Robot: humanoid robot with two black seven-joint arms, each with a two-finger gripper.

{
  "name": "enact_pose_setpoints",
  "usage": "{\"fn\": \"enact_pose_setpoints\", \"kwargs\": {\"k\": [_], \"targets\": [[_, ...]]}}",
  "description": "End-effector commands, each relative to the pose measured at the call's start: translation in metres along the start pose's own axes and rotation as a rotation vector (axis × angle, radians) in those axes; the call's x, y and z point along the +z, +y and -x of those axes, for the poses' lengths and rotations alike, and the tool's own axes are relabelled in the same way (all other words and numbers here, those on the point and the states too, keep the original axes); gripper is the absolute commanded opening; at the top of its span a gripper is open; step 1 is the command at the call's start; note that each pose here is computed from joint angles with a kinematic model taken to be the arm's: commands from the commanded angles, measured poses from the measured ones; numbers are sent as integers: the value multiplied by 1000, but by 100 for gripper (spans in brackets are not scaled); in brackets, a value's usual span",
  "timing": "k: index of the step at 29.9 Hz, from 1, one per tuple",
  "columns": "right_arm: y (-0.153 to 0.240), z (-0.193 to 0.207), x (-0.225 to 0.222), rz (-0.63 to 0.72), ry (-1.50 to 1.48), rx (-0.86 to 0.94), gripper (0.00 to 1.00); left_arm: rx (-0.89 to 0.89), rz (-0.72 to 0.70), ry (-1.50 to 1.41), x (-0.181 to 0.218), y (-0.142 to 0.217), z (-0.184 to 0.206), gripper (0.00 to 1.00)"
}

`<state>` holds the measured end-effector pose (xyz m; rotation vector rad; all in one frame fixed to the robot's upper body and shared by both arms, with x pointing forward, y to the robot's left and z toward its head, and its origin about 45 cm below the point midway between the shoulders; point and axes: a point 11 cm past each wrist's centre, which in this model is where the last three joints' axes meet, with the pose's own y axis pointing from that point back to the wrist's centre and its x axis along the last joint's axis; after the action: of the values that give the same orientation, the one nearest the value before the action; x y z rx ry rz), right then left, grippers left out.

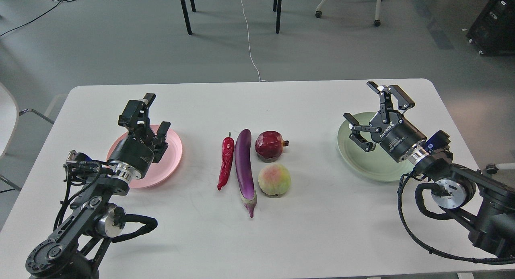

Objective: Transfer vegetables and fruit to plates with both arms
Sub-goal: 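Raise the right gripper and reach toward the red pomegranate, then close the right gripper around the red pomegranate and lift it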

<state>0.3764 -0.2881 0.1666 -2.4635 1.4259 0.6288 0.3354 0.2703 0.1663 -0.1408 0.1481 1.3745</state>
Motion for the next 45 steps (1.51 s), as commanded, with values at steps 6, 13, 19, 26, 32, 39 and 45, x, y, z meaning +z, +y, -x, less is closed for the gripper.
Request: {"fn": "enact_pose_setpoints", "kwargs": {"k": [6, 13, 19, 26, 32, 39, 45], "targets": [[-17, 14, -44, -3, 150, -104, 98, 3, 32, 4, 6, 0, -3, 100], [-55, 58, -90, 99, 490, -333, 98, -1, 45, -15, 11, -2, -7, 100], [-116, 164, -87, 433, 1373, -835, 98, -7, 74, -17, 18, -2, -8, 100], [-150, 197, -36, 535, 1841, -1038, 98, -3, 95, -11, 20, -1, -7, 100], [-163, 188, -3, 546, 2115, -1102, 98, -3, 94, -9, 19, 0, -8, 100], [-161, 142, -3, 605, 2193, -1022, 98, -3, 94, -10, 19, 0, -8, 100], [-153, 137, 11, 618, 2155, -1043, 98, -3, 93, -10, 19, 1, -8, 100]]}}
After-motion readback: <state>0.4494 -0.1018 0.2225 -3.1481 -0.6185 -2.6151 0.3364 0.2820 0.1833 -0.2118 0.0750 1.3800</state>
